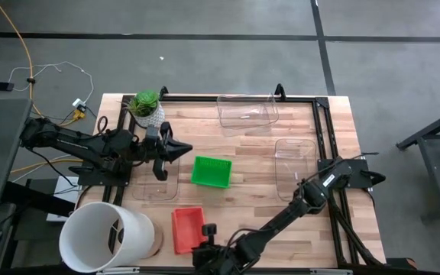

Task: Stack baskets by color
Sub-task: Stack the top orange bin on the bottom orange bin

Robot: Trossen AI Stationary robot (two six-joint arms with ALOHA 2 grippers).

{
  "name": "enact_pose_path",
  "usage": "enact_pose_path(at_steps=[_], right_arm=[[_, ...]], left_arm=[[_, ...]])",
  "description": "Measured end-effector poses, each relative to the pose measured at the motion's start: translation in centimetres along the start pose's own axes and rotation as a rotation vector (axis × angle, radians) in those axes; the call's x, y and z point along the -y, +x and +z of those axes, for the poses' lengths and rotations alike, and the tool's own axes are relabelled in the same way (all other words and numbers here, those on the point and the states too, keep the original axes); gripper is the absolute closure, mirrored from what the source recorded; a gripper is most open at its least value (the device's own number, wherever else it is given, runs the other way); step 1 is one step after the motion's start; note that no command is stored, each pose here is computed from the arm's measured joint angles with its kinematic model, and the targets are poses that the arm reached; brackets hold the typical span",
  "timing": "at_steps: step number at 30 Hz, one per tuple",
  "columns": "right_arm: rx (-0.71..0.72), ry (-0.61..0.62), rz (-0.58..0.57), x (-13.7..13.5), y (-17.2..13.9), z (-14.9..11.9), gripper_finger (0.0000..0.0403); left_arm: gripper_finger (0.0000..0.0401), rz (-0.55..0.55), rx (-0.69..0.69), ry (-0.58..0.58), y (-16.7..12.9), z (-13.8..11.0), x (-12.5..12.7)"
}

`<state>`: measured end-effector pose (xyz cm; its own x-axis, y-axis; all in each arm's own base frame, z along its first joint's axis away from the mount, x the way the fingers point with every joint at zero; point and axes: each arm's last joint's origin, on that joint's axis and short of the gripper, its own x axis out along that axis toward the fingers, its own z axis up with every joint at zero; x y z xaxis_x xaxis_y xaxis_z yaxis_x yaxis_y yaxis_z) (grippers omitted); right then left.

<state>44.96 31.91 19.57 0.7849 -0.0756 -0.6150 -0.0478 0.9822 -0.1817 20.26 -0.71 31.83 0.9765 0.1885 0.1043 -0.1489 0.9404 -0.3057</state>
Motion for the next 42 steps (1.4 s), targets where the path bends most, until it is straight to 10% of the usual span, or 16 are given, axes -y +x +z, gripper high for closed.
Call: enact_pose_path(at_steps=[8, 23, 34, 42], right_arm=[[-0.038, 0.013, 0.104, 0.8, 0.7, 0.2, 0.0385], [-0.128, -0.081, 0.121, 4.1, -4.0, 2.9, 0.0194], [-0.502, -0.144, -0.011, 5.4, -9.4, -1.7, 0.0279], [-0.351, 0.296, 0.055, 10.0, -17.3, -8.5, 0.0386]], left_arm=[[0.0401, 0.015, 0.004, 0.000, 0.0, 0.0, -0.1], [0.0401, 0.015, 0.004, 0.000, 0.0, 0.0, -0.1], [0.0401, 0.012, 0.004, 0.000, 0.0, 0.0, 0.0], [0.0401, 0.012, 0.004, 0.000, 0.0, 0.0, 0.0]])
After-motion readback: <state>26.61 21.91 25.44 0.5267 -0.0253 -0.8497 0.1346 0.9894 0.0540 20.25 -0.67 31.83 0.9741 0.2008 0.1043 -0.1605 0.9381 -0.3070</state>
